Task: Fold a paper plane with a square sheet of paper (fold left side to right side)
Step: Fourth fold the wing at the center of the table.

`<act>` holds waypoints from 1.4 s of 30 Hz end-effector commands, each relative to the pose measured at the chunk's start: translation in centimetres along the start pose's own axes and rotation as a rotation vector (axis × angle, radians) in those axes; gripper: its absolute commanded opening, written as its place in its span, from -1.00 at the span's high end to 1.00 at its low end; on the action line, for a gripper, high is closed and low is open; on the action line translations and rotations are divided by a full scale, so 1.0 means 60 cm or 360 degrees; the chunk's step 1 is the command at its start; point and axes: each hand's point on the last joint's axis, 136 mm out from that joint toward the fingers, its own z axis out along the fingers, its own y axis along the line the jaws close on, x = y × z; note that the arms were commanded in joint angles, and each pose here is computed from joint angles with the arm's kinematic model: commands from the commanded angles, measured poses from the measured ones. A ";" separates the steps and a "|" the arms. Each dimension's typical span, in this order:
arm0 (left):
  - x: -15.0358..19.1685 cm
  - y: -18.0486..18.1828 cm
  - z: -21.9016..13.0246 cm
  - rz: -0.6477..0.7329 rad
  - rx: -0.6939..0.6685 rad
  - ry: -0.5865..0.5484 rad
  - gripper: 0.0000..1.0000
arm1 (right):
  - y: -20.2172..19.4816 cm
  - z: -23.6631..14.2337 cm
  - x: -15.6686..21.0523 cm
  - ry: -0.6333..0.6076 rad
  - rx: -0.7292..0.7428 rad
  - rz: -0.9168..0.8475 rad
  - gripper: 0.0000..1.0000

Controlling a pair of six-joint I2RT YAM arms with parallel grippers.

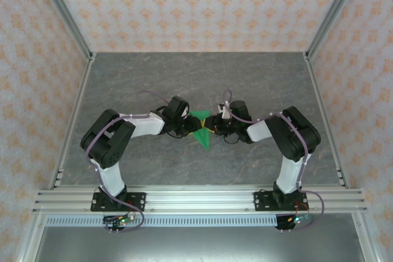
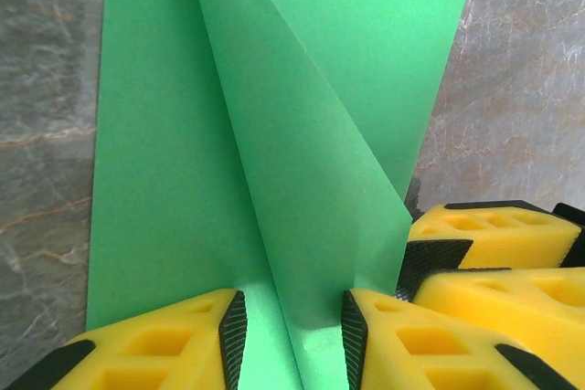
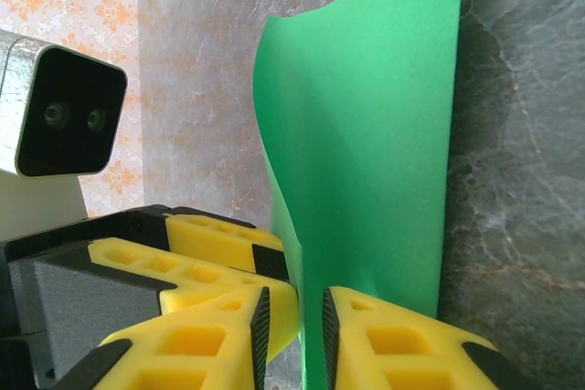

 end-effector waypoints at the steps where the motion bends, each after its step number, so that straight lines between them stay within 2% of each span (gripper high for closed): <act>1: -0.003 0.005 0.003 0.0009 -0.0050 -0.0007 0.26 | 0.013 0.011 -0.007 -0.0005 -0.0046 -0.0051 0.55; 15: -0.003 0.005 0.003 0.0011 -0.0051 -0.0008 0.26 | -0.005 0.012 -0.003 0.0004 0.0032 -0.0061 0.59; 26: -0.003 0.004 0.002 0.0014 -0.0051 -0.0009 0.26 | -0.004 0.003 -0.007 -0.0015 0.0088 -0.0108 0.82; 42: 0.001 0.006 0.004 0.0016 -0.0055 -0.0004 0.26 | -0.017 -0.012 -0.014 -0.0037 0.0213 -0.0144 0.83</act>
